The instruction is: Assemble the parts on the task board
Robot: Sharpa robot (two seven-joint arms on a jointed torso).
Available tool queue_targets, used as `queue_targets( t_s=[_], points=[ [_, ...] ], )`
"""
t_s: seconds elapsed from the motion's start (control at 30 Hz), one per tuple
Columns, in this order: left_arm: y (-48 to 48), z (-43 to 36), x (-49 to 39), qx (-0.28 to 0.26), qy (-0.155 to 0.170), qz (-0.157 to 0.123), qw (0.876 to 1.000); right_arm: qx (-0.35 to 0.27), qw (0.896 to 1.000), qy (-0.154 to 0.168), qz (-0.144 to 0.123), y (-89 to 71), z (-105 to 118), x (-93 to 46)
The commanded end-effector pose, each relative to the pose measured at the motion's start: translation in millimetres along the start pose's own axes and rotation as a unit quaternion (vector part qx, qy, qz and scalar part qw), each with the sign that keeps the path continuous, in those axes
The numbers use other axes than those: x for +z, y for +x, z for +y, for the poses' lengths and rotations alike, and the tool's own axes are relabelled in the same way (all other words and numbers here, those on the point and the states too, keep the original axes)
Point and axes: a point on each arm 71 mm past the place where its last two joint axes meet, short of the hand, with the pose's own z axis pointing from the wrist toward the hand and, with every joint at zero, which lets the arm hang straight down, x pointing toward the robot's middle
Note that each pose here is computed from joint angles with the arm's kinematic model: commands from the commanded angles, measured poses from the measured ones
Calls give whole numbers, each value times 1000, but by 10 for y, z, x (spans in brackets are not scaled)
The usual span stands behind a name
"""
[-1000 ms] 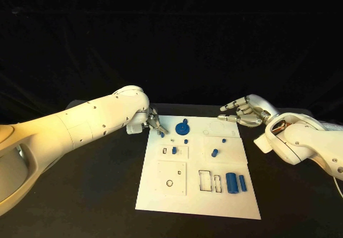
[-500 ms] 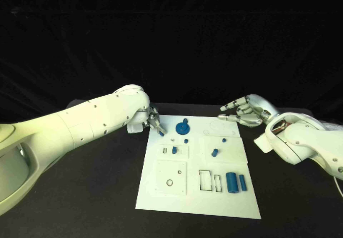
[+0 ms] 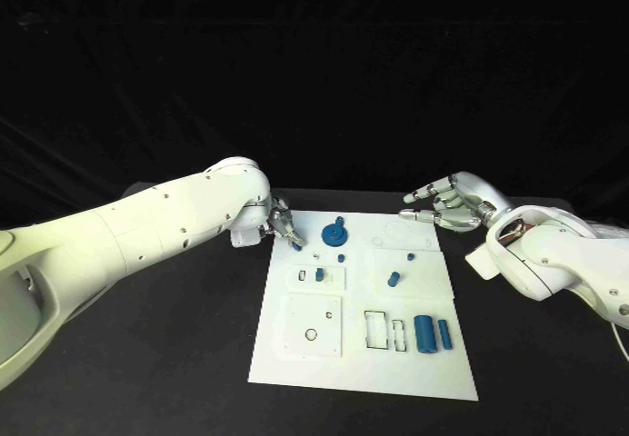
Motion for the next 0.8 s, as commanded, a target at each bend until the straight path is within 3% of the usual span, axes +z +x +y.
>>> queue_targets(
  t_s=[0.03, 0.37, 0.57, 0.8],
  points=[
    [13, -38, -45, -32, 30, -11, 999, -1, 1000, -3, 6, 10, 2, -2],
    [136, 54, -270, -74, 52, -50, 995, -1, 1000, -1, 5, 1, -10, -6],
    [338, 133, -348, -93, 51, -64, 992, 0, 1000, 1, 5, -1, -22, -12],
    [520, 143, -384, -90, 57, -73, 992, 0, 1000, 1, 5, 0, -24, -13]
  ],
)
